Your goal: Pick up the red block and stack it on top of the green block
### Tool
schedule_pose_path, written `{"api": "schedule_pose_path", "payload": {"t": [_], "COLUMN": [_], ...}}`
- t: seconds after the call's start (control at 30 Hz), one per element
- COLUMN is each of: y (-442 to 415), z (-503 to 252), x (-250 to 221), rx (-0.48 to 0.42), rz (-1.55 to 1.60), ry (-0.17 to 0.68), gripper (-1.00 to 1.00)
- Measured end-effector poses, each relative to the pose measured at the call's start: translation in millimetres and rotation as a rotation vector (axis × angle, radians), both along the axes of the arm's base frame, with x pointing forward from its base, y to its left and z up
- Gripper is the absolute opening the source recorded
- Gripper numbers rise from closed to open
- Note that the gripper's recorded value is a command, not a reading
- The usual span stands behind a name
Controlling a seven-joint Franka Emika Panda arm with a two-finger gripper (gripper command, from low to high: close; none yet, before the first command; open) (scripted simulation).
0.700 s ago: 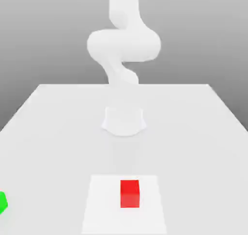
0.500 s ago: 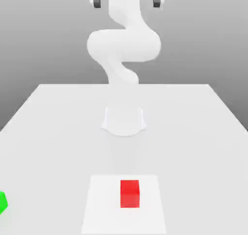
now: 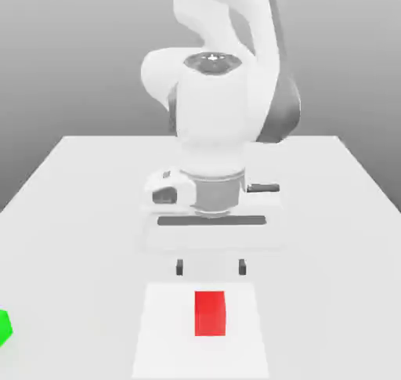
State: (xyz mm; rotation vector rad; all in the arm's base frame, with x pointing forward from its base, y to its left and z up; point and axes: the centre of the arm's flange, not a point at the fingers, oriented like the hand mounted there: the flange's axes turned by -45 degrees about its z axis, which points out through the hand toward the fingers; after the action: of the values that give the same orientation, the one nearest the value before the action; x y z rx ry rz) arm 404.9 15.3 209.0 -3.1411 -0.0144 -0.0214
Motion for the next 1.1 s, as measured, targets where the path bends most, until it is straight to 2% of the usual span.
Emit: {"api": "schedule_pose_path", "payload": {"t": [0.17, 0.2, 0.43, 0.63, 0.87, 1.1], "y": [0, 0, 0, -2, -157, -331], "z": [-55, -62, -62, -7, 15, 27], "x": [-4, -4, -4, -3, 42, 25], "rx": [0.000, 0.000, -0.001, 0.000, 0.015, 0.011], "rz": [0.000, 0.000, 0.000, -0.007, -0.480, -0.931], "ry": [0.013, 0.014, 0.013, 0.014, 0.020, 0.013], "gripper": [0.00, -1.00, -1.00, -1.00, -1.00, -1.00]}}
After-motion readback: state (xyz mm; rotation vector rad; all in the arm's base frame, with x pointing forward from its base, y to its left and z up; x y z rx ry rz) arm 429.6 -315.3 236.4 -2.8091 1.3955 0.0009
